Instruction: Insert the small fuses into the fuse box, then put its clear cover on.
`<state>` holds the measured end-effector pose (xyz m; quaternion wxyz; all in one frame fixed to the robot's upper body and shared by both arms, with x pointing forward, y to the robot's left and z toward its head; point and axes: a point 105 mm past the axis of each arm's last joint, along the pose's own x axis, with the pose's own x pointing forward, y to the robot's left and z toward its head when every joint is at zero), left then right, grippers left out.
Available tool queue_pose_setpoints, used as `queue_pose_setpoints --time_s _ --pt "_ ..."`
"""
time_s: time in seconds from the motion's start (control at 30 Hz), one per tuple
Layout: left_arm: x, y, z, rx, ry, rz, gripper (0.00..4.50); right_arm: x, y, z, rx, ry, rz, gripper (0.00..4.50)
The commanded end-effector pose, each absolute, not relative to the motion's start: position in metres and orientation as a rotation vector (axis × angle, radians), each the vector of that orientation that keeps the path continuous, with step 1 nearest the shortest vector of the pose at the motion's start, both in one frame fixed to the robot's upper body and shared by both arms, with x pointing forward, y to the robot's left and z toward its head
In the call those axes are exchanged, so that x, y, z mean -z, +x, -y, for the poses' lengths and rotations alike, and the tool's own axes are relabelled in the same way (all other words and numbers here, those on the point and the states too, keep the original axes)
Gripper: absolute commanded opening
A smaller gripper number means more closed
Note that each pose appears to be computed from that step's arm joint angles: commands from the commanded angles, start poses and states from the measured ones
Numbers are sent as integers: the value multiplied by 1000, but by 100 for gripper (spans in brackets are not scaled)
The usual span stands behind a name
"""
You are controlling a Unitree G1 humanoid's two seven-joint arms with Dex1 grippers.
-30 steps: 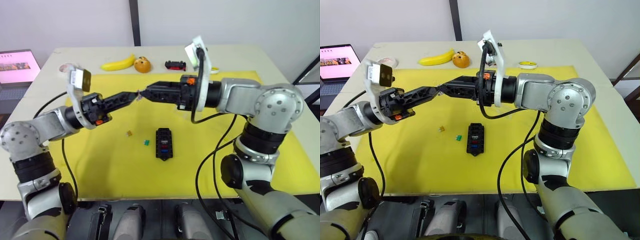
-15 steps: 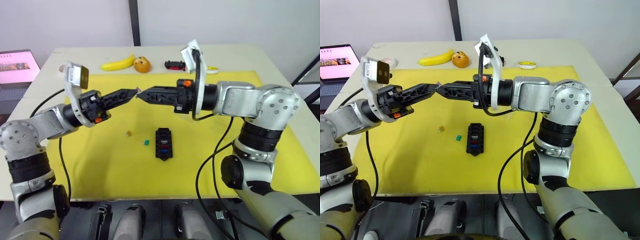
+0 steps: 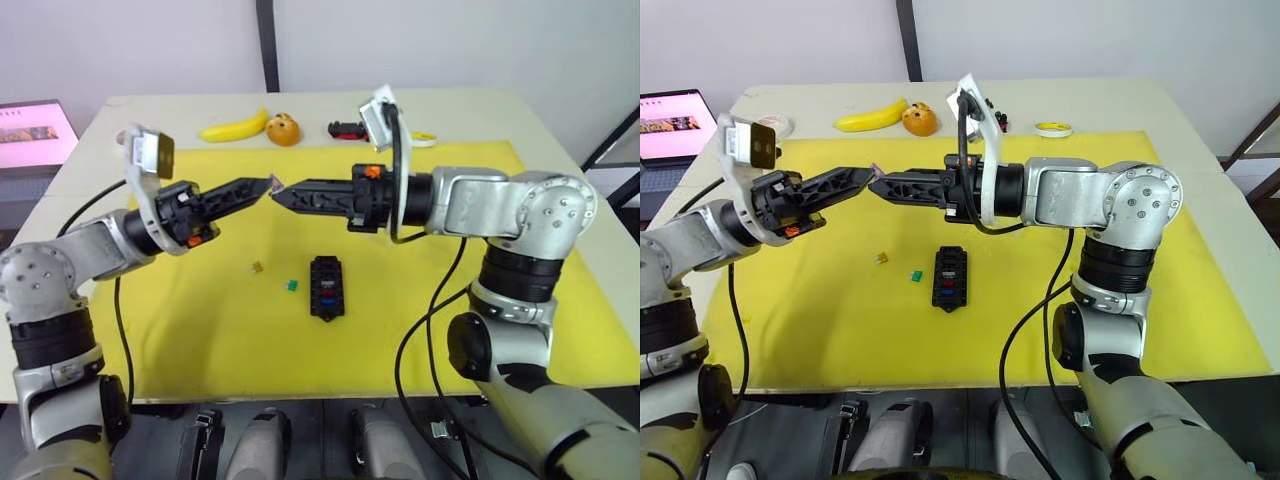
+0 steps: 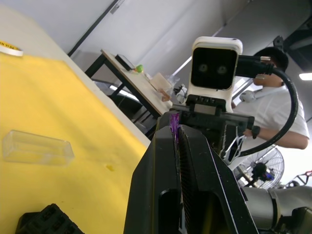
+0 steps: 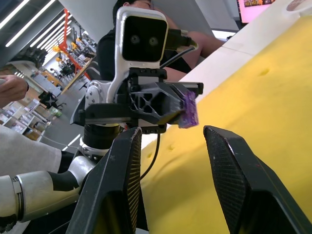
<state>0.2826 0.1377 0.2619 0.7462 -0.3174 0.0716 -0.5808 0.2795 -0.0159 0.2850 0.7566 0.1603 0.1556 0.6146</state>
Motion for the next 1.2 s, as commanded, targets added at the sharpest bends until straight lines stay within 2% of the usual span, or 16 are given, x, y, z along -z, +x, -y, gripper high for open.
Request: queue_pose_setpoints --time_s 0.03,0.97,1.03,1.13,1.17,1.2 --pt "-272 274 -135 1315 -660 -119 0 -294 275 16 -1361 364 -304 215" --pt "-272 274 -131 1318 -662 -115 0 -297 269 13 -1351 397 -332 215" --pt "-272 274 -131 1318 -662 -114 0 -297 269 13 -1351 397 -332 158" --pt "-272 273 -131 1319 -663 -115 0 -297 269 13 -1352 399 -332 28" --pt "-272 273 -130 1320 -663 -116 0 -297 269 13 -1352 399 -333 7" --pt "-271 273 -130 1321 -663 -117 0 -297 269 13 -1352 399 -333 7"
